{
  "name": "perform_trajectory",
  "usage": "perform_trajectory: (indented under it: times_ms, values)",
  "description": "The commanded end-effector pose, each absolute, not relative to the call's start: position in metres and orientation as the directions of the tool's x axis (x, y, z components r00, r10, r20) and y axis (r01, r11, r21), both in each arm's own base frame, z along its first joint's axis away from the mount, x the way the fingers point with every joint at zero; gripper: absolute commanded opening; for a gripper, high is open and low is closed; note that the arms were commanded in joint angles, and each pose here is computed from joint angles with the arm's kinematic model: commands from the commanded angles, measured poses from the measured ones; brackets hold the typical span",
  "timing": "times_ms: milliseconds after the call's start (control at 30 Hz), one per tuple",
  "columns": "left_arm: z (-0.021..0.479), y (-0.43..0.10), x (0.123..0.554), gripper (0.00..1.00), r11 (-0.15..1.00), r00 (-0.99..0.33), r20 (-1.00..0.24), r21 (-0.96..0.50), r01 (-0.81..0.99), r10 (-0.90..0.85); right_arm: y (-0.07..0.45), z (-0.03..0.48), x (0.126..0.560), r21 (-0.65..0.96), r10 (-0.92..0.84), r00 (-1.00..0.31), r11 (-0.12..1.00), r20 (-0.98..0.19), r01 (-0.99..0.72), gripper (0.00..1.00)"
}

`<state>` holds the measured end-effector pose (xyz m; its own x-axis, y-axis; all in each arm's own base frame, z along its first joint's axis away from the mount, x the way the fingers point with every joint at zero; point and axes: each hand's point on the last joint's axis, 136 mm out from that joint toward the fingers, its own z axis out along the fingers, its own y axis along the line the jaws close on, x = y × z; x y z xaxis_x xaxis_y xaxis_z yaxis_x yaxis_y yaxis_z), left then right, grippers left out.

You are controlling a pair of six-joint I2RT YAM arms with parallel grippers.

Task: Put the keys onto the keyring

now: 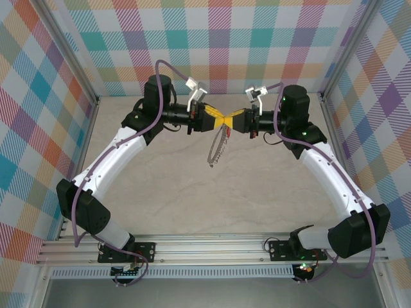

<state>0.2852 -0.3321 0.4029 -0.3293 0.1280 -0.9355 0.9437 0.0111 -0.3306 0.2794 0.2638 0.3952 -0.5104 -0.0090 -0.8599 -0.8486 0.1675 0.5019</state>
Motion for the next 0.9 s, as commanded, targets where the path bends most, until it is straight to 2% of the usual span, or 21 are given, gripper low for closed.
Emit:
perform_trajectory:
  times_ms: [0,167,233,333,500,567,633,700,867]
  values:
    - [0.413,-0.33,0.267,0.15,-0.047,-0.292,-0.947,-0.3,0.953,0.132,0.263,0.401,0.281,0.467,0.006,-0.473,0.17,-0.881,-0.868,0.0]
    - [0.41,-0.331,0.267,0.15,-0.054,-0.296,-0.945,-0.306,0.951,0.138,0.263,0.4,0.282,0.472,0.007,-0.478,0.167,-0.879,-0.866,0.0]
    - [0.41,-0.331,0.266,0.05,-0.064,-0.298,-0.944,-0.308,0.949,0.14,0.263,0.4,0.282,0.473,0.008,-0.479,0.168,-0.878,-0.865,0.0]
    - [0.409,-0.33,0.264,0.01,-0.075,-0.297,-0.944,-0.309,0.948,0.146,0.264,0.4,0.283,0.474,0.009,-0.479,0.167,-0.878,-0.865,0.0]
    - [0.405,-0.33,0.26,0.15,-0.087,-0.315,-0.933,-0.333,0.939,0.174,0.264,0.399,0.284,0.477,0.01,-0.482,0.167,-0.876,-0.863,0.0]
    - [0.404,-0.33,0.259,0.17,-0.093,-0.315,-0.932,-0.335,0.938,0.18,0.264,0.399,0.284,0.478,0.01,-0.483,0.166,-0.875,-0.862,0.0]
    - [0.403,-0.33,0.259,0.14,-0.094,-0.318,-0.93,-0.339,0.936,0.182,0.264,0.399,0.285,0.48,0.012,-0.485,0.167,-0.875,-0.861,0.0]
    - [0.404,-0.33,0.258,0.01,-0.096,-0.314,-0.932,-0.334,0.938,0.181,0.264,0.4,0.285,0.48,0.015,-0.485,0.167,-0.874,-0.861,0.0]
    - [0.402,-0.333,0.258,0.0,-0.081,-0.302,-0.936,-0.321,0.944,0.182,0.264,0.404,0.285,0.483,0.027,-0.485,0.16,-0.874,-0.861,0.0]
